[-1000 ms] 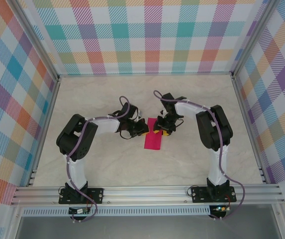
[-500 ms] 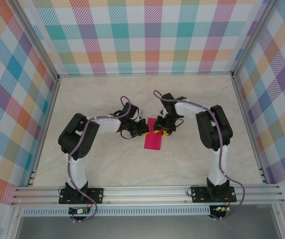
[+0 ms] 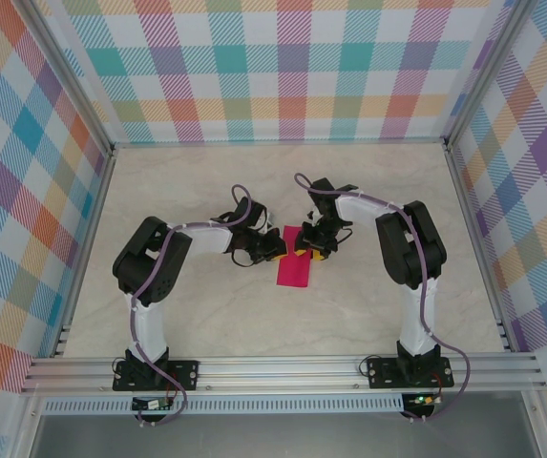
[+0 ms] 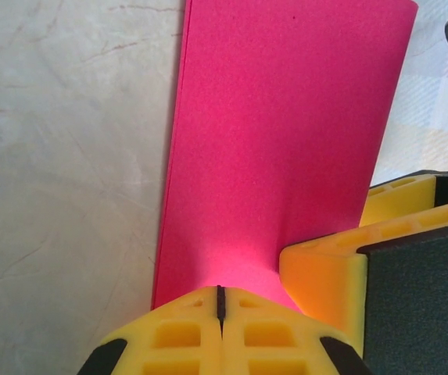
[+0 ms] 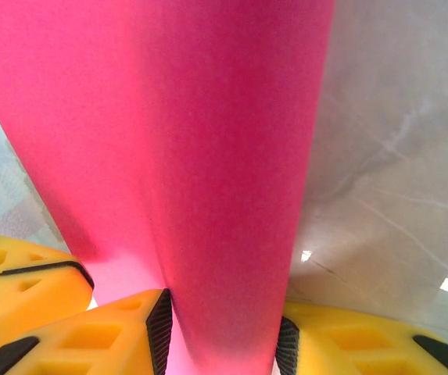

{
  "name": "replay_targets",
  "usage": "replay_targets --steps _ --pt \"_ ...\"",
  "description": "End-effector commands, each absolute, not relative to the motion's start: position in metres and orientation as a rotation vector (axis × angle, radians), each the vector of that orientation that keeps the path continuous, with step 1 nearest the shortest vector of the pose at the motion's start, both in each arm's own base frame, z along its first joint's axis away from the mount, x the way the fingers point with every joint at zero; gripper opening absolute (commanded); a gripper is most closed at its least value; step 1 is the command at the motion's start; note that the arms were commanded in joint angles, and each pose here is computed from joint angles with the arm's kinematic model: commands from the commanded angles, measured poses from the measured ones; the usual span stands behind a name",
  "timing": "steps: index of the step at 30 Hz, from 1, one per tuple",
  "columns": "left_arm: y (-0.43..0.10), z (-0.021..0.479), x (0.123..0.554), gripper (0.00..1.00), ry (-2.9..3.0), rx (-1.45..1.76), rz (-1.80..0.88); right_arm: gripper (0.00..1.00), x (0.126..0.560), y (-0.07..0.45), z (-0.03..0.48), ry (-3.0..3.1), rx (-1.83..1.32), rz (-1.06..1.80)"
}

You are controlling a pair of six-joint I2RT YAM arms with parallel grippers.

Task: Fold a paper plane with a square sheet of paper (pick it up from the middle)
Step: Hold the square sheet of paper at the center of the table.

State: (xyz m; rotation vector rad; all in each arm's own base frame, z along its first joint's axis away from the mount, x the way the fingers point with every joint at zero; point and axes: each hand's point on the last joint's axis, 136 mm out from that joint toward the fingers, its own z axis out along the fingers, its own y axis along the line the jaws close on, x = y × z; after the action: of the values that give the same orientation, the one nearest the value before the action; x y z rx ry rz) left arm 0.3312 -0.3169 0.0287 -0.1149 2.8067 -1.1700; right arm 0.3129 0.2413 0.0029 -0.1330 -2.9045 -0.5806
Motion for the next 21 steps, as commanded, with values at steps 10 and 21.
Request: replay_targets --steps 10,21 --pt "-0.311 0.005 0.315 0.0 2.909 -0.075 -1.066 0.44 0.271 0.194 -0.1 -2.838 -0.108 -0.164" --pt "-0.272 -0.035 0.282 0.0 3.082 -0.1 -0.797 0.57 0.311 0.216 0.023 -3.084 -0.145 -0.443"
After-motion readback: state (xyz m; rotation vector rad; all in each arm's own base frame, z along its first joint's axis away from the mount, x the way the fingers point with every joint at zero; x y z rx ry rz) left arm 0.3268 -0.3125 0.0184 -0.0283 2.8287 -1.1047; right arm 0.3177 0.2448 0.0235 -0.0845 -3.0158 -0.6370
